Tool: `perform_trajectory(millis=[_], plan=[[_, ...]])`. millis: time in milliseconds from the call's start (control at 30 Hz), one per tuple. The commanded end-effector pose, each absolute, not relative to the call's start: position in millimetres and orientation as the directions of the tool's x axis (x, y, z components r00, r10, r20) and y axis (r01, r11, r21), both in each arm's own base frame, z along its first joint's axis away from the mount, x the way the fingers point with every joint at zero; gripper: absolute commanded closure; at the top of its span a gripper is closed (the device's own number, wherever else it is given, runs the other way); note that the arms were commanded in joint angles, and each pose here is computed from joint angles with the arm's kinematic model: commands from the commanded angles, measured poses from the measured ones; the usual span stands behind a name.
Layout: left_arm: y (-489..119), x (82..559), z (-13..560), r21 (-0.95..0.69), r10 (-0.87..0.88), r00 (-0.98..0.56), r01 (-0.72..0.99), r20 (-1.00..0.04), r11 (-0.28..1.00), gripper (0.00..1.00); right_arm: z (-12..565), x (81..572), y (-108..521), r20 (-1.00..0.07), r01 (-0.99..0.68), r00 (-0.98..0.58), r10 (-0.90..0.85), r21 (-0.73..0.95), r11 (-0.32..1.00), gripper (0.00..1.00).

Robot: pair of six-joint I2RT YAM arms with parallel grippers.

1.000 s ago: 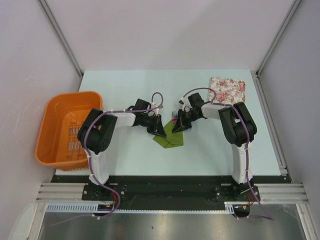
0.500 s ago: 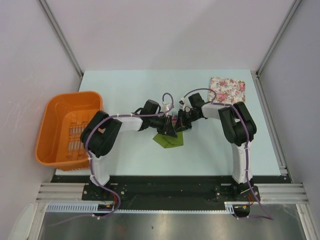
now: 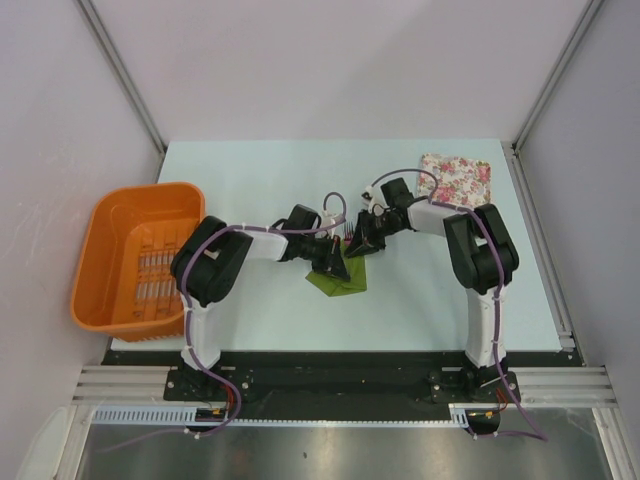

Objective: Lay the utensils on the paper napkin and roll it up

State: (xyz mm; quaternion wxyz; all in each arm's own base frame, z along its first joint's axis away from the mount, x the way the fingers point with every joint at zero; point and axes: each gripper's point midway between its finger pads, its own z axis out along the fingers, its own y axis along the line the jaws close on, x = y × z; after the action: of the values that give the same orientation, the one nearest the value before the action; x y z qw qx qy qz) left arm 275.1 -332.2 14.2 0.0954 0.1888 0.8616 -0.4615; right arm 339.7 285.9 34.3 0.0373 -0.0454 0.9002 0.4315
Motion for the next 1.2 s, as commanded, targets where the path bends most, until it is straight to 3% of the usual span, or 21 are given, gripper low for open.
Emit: perform_trajectory(millis=[0,600,800,967,1167], plan=[[-312,271,-26,-0.697,0.257,-0.925,0.379,-0.279,0.608,0.98,101,367,278,-0.265,-0.215,-0.964,-0.003,0.779,0.589,0.79],[-312,277,-22,-0.690,0.260,-0.917,0.398,-0.302,0.604,0.99,37,351,285,-0.254,-0.255,-0.961,-0.111,0.652,0.714,0.89],[-313,280,-8,-0.687,0.260,-0.903,0.430,-0.343,0.586,0.94,1,338,288,-0.215,-0.269,-0.962,-0.170,0.626,0.732,0.92],[-323,283,33,-0.706,0.238,-0.870,0.490,-0.432,0.511,0.84,-16,330,280,-0.191,-0.269,-0.963,-0.192,0.602,0.752,0.93],[-333,282,51,-0.694,0.243,-0.846,0.529,-0.474,0.488,0.80,-21,328,277,-0.171,-0.250,-0.968,-0.183,0.602,0.758,0.94]])
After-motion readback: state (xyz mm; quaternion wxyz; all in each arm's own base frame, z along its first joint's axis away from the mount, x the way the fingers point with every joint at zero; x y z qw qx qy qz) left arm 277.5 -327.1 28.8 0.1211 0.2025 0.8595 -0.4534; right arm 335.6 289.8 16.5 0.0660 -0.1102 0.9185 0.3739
